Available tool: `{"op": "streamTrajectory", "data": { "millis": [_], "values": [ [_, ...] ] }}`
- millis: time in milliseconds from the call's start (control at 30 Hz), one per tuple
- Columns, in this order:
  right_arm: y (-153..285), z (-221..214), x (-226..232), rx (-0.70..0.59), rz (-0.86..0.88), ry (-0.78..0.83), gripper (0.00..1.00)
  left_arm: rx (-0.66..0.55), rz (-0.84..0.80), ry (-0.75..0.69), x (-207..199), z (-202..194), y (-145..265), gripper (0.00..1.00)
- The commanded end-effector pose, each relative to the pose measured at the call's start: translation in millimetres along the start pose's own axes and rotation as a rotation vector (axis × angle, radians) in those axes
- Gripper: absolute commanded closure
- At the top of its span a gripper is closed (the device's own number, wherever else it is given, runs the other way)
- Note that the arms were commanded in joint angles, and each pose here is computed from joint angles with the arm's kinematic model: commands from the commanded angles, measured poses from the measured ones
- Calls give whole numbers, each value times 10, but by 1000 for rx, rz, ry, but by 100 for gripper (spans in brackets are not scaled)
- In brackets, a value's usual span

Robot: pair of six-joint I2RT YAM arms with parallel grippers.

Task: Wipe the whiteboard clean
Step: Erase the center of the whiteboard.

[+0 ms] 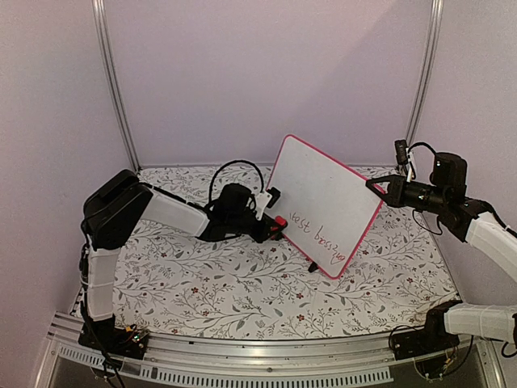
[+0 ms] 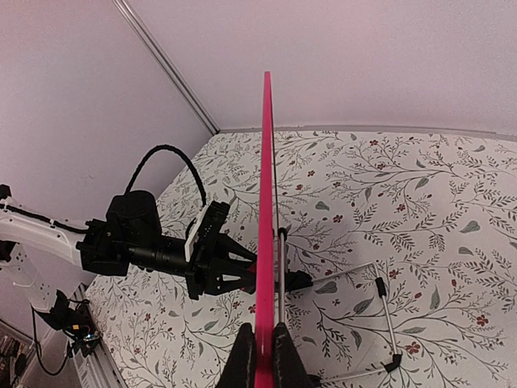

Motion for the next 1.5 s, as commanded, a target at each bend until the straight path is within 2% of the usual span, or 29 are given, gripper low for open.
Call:
{"op": "streamTrajectory", "data": {
  "millis": [0,400,1133,1300,1467],
  "values": [
    [-46,-379,116,142,103,-32,100,59,0,21,39,-237,-47,100],
    [-44,-381,116,141,103,-34,100,-94,-86,-92,-286,471,75,100],
    [-37,-377,117,138,102,-32,100,-189,-110,-127,-406,979,172,100],
    [-38,-381,121,139,103,-32,100,-161,-84,-118,-370,872,138,100],
    [-34,-380,124,138,104,-32,100,-91,-42,-103,-346,522,41,100]
  ]
}}
Point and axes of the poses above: each gripper's point midway between its finger pads, its own y axis back along the fingers, its own x axis along the line the jaws close on, z = x × y, the point moved 3 cm from there along y, back along the fingers, and after that the axes turned 3 degrees about y, right-handed, at the moved point
